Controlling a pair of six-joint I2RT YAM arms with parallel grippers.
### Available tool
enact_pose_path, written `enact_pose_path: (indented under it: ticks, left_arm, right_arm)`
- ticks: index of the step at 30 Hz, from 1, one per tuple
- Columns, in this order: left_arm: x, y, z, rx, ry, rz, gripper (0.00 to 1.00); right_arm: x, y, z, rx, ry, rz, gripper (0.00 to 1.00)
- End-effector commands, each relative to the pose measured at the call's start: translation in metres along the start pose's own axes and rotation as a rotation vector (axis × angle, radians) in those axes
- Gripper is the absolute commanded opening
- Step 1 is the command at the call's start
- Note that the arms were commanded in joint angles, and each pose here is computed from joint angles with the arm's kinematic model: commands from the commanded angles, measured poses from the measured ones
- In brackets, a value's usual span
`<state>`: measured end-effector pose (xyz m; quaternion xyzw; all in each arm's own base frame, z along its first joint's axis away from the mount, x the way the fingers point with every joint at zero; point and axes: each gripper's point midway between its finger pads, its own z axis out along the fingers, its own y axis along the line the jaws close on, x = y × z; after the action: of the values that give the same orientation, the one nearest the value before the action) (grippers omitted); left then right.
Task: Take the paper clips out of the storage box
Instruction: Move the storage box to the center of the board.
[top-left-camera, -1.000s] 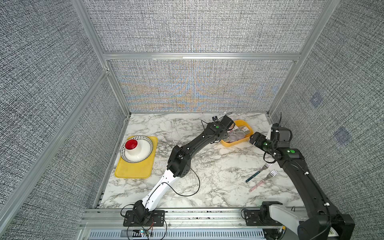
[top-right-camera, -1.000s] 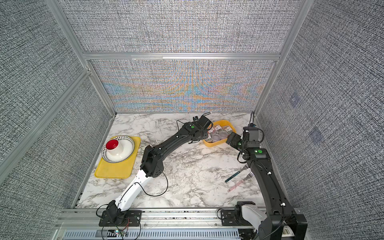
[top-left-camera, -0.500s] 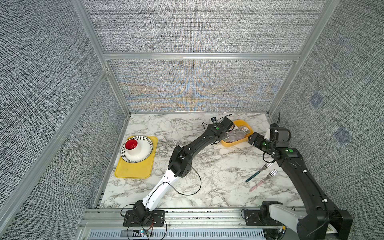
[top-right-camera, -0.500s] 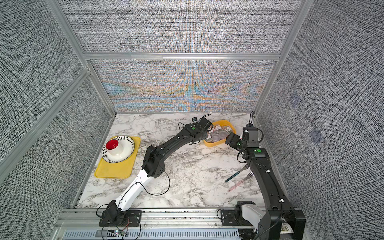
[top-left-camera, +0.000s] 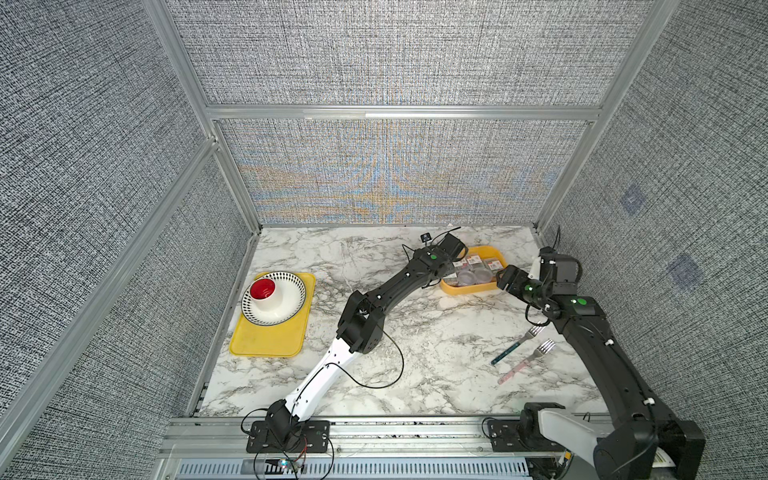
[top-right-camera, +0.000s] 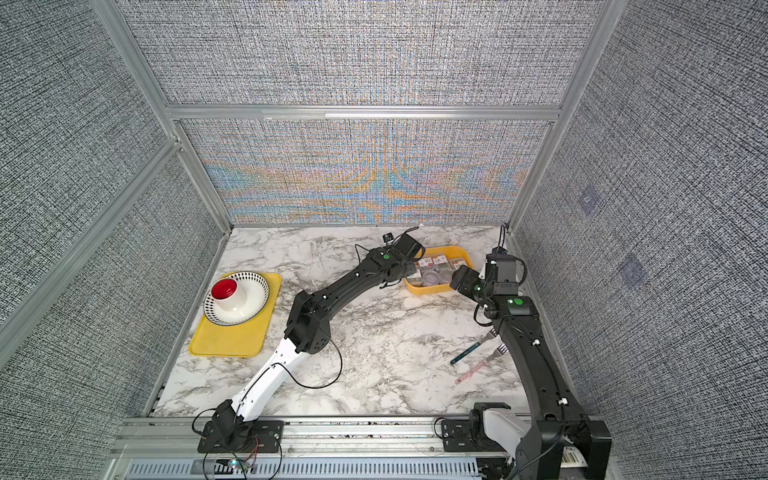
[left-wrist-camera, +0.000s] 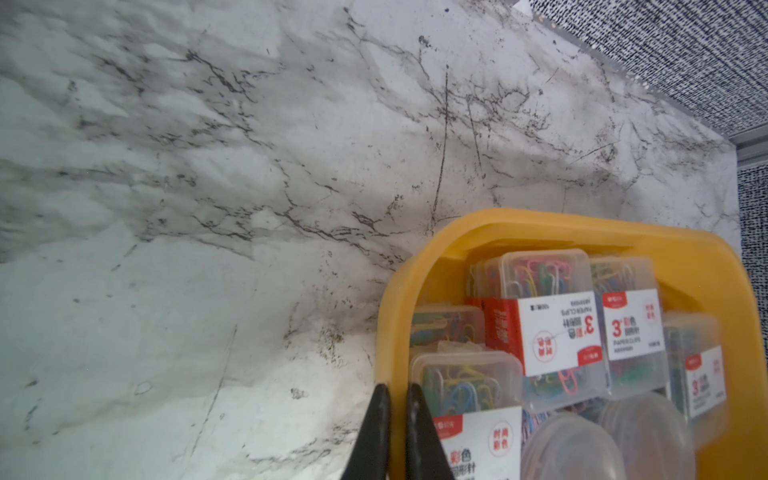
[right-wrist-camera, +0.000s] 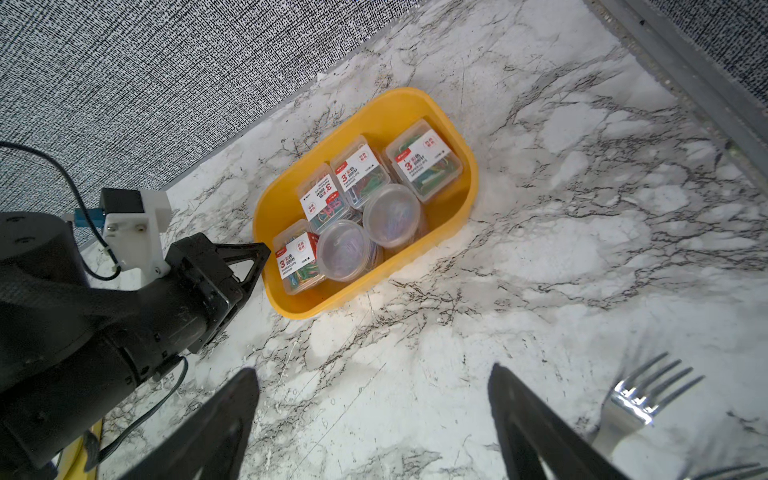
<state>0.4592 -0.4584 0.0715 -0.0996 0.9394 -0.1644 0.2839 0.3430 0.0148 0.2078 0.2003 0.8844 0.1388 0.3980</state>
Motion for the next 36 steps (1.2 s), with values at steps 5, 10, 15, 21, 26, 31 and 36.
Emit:
enact_pose_path:
  ticks: [5,10,15,21,26,31,36]
  left_arm:
    - [0.002,0.015,-0.008,-0.048,0.03,0.037,0.0]
    - [-0.022,0.025,-0.037,-0.065,-0.008,0.073,0.0]
    - [-0.054,0.039,-0.076,-0.029,-0.029,0.12,0.0]
    - [-0.063,0.103,-0.102,-0.049,0.044,0.202,0.0]
    - [-0.052,0.165,-0.115,-0.016,0.074,0.181,0.0]
    - [-0.036,0.204,-0.123,0.006,0.1,0.2,0.0]
    - [-0.021,0.225,-0.121,0.042,0.14,0.21,0.0]
  right_arm:
    - [-0.007,0.005,-0.003,-0.015,-0.017,-0.008,0.89]
    - [-0.014,0.01,-0.011,-0.029,-0.03,-0.009,0.88]
    - [-0.024,0.02,-0.023,-0.055,-0.053,-0.019,0.86]
    - [-0.026,0.034,-0.034,-0.092,-0.064,-0.033,0.85]
    - [0.001,0.055,-0.028,-0.126,-0.013,-0.062,0.84]
    - [0.035,0.075,-0.014,-0.123,0.052,-0.108,0.84]
    - [0.059,0.093,-0.003,-0.114,0.114,-0.149,0.83]
